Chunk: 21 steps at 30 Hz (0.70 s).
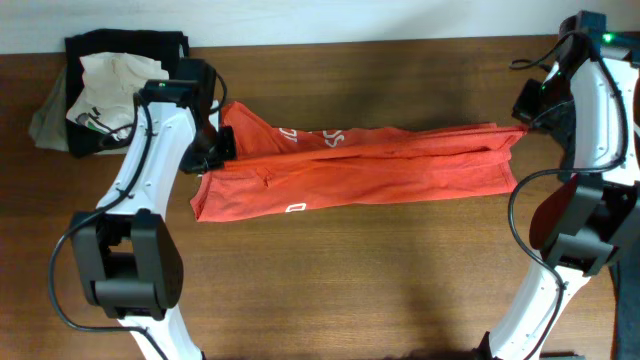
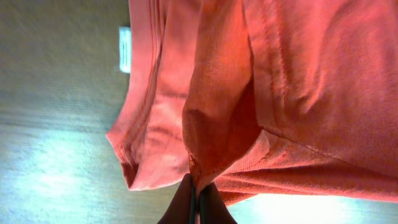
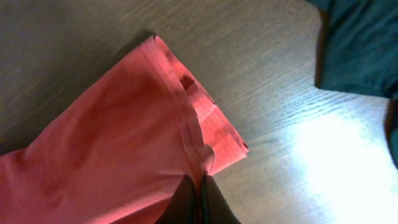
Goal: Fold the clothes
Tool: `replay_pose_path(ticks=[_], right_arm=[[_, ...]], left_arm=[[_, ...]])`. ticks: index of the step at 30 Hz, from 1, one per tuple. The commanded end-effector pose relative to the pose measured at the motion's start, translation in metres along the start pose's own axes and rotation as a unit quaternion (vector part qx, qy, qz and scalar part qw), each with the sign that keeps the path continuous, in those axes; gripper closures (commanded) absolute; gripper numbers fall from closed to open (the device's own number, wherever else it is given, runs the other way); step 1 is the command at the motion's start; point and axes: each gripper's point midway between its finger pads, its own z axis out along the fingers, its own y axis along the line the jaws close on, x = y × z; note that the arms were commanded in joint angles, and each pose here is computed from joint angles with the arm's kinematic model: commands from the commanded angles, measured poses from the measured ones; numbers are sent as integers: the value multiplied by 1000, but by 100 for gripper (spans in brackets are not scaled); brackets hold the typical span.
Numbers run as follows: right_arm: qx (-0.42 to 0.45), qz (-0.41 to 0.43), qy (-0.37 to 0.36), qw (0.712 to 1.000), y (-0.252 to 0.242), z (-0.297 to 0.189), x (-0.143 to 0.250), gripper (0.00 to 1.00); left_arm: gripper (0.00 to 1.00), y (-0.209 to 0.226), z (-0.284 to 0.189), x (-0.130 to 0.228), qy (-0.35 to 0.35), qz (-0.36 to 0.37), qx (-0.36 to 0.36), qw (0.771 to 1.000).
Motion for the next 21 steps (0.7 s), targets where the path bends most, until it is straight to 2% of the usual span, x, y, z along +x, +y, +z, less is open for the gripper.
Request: replay_pose_path(ticks=[1,4,5,6,7,8,9,10,14,16,17,18,19,20,21], right_arm=[[25,10,0,1000,-19,4,5,96],[32,9,24,999,-22,18,15,95],[34,9,31,999,-23,20,19,89],[36,8,38,999,-24,22,22,71],[37,1,44,998,-24,24,25,59],[40,-9,49,998,-26,25,28,31],[40,-14,50,998,-26,25,28,19],[39,-14,45,998,-25,25,26,11],[11,-13,31,999,-15,26,18,11],[-57,-29,38,997,9,25,20,14],[-91,-51,40,994,22,23,22,15],[-112,-67,43,990,32,22,24,16],[-119,-75,46,989,40,22,27,18],[-119,-82,50,988,46,23,31,26],[-117,-93,62,987,54,24,40,30]], left_arm=[[99,24,22,16,36,-19,-43,998],[99,32,32,28,54,-21,-64,996],[99,35,34,31,58,-22,-70,996],[99,36,36,34,63,-24,-71,995],[98,36,38,37,68,-24,-72,995],[64,37,42,44,79,-23,-72,994],[29,38,44,51,91,-23,-74,993],[1,39,46,54,96,-22,-75,992],[1,36,40,32,57,-36,-66,996],[1,30,25,10,20,-38,-56,997],[9,26,19,1,5,-37,-49,998],[24,16,16,-10,-14,-36,-25,999],[48,-1,16,-16,-24,-31,14,999],[62,-13,20,-16,-20,-25,38,999],[71,-25,25,-14,-12,-10,57,998]])
